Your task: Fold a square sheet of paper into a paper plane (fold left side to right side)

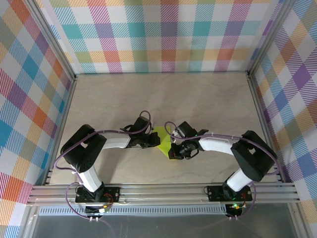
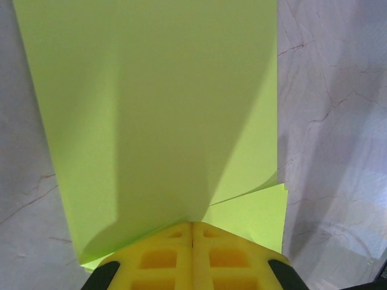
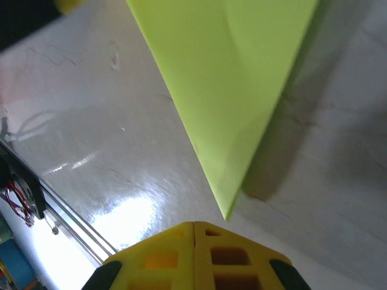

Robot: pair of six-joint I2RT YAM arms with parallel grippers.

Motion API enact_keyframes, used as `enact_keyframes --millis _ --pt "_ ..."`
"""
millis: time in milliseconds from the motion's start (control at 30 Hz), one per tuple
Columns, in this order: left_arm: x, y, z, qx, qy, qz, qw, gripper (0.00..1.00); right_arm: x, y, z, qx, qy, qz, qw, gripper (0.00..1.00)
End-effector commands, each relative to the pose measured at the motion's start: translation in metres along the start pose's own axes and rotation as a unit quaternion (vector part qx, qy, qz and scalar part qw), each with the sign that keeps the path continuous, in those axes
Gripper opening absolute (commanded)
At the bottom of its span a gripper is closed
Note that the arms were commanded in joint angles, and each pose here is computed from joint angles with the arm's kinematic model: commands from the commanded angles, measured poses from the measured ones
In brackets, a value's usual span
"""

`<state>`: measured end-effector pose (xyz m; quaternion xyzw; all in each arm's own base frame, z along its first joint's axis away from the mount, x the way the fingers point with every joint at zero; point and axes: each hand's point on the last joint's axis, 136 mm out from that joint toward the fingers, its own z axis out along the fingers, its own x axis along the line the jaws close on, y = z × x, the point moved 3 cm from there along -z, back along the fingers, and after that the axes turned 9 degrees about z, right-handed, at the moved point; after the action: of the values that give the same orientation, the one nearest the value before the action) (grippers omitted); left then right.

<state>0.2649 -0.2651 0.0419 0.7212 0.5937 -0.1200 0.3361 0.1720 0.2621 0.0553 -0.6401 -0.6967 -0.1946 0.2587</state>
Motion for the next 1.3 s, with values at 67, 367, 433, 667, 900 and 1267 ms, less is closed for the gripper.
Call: enact_keyframes --millis 67,367,433,667,900,1267 --pt "0.022 -0.018 0.001 0.029 0.059 -0.012 0.998 0.0 0.005 0.012 0.009 -0.005 -0.005 -0.005 1.0 0.0" --pt "0.022 -0.018 0.001 0.028 0.058 -0.012 0.998 0.0 -0.017 0.003 0.018 0.013 -0.042 0.018 0.999 0.0" --pt "0.021 -0.017 0.0 0.026 0.057 -0.012 0.998 0.0 -0.021 -0.003 0.017 0.019 -0.044 0.025 0.999 0.0" --pt "0.01 -0.006 -0.003 0.011 0.039 -0.017 0.999 0.0 -0.023 -0.02 0.007 0.036 -0.039 0.024 0.998 0.0" --pt "-0.024 0.023 -0.017 -0.021 -0.017 -0.005 1.0 0.19 0.003 0.004 -0.024 -0.011 0.032 0.004 0.999 0.03" --pt "-0.006 0.05 -0.057 -0.073 0.013 0.006 0.997 0.53 0.003 0.067 -0.054 -0.112 0.054 -0.09 0.988 0.49"
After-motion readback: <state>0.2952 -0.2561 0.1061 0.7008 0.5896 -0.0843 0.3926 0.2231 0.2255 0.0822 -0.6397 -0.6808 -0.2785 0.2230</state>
